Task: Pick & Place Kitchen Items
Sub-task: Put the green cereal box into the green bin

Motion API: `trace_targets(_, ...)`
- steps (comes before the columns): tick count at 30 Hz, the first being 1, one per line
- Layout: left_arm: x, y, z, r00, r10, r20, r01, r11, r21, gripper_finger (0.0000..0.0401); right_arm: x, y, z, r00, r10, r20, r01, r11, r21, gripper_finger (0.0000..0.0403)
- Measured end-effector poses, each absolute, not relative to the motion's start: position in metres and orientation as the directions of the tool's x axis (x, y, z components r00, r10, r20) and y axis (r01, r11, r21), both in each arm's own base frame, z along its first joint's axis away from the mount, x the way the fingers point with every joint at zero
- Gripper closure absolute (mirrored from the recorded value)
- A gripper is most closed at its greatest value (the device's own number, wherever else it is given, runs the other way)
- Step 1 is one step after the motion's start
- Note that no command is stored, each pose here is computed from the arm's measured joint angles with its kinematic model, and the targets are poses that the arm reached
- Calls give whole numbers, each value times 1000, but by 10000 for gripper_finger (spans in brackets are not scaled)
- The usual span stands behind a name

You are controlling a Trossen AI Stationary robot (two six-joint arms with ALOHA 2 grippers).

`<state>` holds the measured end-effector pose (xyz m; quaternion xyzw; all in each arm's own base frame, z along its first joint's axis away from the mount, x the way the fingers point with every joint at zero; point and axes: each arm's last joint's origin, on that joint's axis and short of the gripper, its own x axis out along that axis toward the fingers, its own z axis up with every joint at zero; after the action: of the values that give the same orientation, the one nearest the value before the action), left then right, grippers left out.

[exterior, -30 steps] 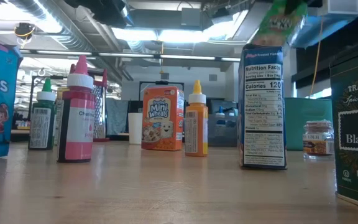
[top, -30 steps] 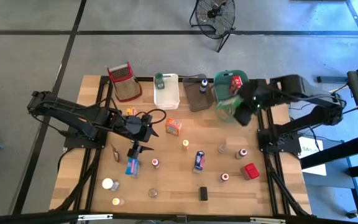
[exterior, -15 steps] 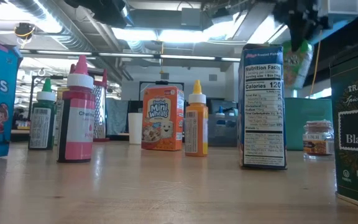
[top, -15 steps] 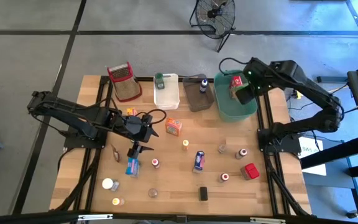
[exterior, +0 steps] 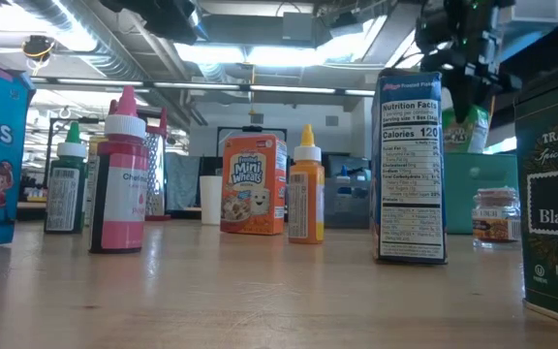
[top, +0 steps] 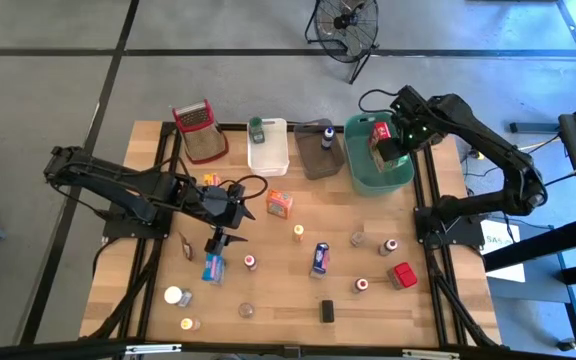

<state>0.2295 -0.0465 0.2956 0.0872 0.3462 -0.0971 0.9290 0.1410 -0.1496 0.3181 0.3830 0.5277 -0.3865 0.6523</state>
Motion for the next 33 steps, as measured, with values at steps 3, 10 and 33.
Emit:
trace_targets(3, 230, -47, 296, 743, -120, -659, 241, 966, 96, 127, 141, -158, 312, 127, -87, -988, 918, 388, 84, 308)
trace_targets(10, 230, -46, 296, 743, -117, -659, 235, 968, 93, 127, 143, -178, 295, 75, -35, -997, 933, 355, 58, 308)
trace_targets(33, 229, -46, 295, 737, -119, -666, 253, 961, 109, 127, 153, -210, 262, -24, -15, -1000, 927, 374, -28, 255)
